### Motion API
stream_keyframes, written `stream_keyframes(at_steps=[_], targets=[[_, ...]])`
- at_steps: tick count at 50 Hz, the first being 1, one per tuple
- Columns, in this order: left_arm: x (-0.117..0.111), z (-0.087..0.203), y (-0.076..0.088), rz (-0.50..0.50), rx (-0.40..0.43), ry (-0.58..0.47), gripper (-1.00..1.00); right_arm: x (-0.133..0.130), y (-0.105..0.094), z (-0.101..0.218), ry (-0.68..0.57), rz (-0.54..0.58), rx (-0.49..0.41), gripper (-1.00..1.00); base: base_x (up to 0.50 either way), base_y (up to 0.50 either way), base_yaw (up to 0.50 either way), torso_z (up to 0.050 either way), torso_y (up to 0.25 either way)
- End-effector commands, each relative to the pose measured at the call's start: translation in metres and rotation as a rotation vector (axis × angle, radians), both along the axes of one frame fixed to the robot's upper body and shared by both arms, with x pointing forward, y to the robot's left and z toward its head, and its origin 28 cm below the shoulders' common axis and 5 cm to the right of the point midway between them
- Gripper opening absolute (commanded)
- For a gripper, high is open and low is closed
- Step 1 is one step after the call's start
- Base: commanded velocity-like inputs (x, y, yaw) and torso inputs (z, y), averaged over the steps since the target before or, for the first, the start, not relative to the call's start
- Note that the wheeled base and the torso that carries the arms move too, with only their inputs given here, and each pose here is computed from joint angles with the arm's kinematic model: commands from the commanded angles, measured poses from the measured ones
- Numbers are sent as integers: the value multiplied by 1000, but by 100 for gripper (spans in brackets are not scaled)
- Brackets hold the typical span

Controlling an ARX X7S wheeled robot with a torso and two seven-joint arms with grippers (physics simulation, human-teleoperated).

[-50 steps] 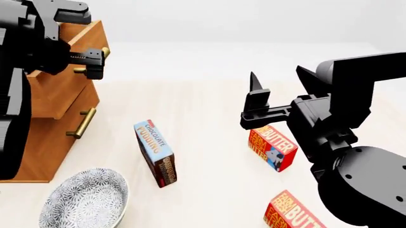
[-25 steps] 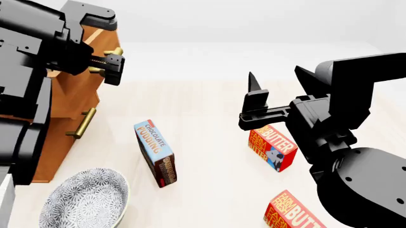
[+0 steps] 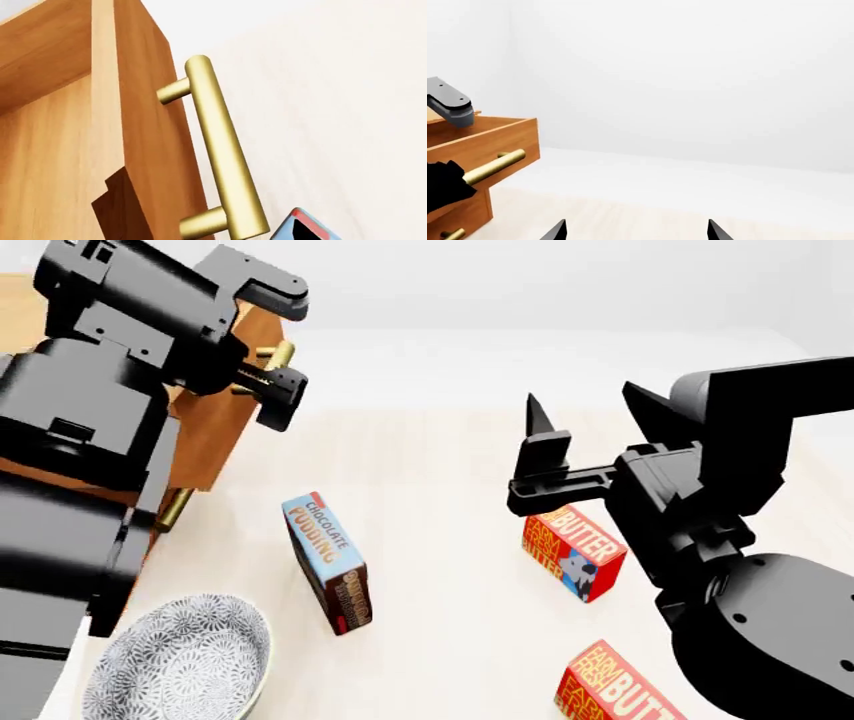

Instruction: Put the butter at the front in the top drawer of the cabinet and close it.

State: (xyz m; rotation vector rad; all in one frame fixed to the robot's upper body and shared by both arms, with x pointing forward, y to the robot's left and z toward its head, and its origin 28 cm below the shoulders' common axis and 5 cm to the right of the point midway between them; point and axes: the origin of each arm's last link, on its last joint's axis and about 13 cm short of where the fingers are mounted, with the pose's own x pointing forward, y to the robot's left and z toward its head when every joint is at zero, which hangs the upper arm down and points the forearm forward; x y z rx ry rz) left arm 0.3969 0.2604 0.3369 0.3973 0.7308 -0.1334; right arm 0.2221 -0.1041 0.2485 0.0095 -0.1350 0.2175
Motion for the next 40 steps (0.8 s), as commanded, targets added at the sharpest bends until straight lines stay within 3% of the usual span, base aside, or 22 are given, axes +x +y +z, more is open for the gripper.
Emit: stream_keyframes(at_steps=[1, 9, 26, 40], targets=[[4, -10, -60, -318, -335, 5, 100, 0, -2, -3, -4, 4, 11, 100, 0, 0, -7, 0, 0], [0, 3, -78, -400, -393, -25, 100, -2, -4, -4, -6, -2, 16, 100, 6, 0, -8, -2, 0], [-6, 14, -87, -462, -490, -55, 100, -5, -2, -1, -14, 4, 14, 100, 1, 0, -7, -2, 0], [-14, 20, -106, -565, -568, -60, 100, -6, -2, -2, -13, 6, 15, 100, -1, 0, -6, -1, 0]])
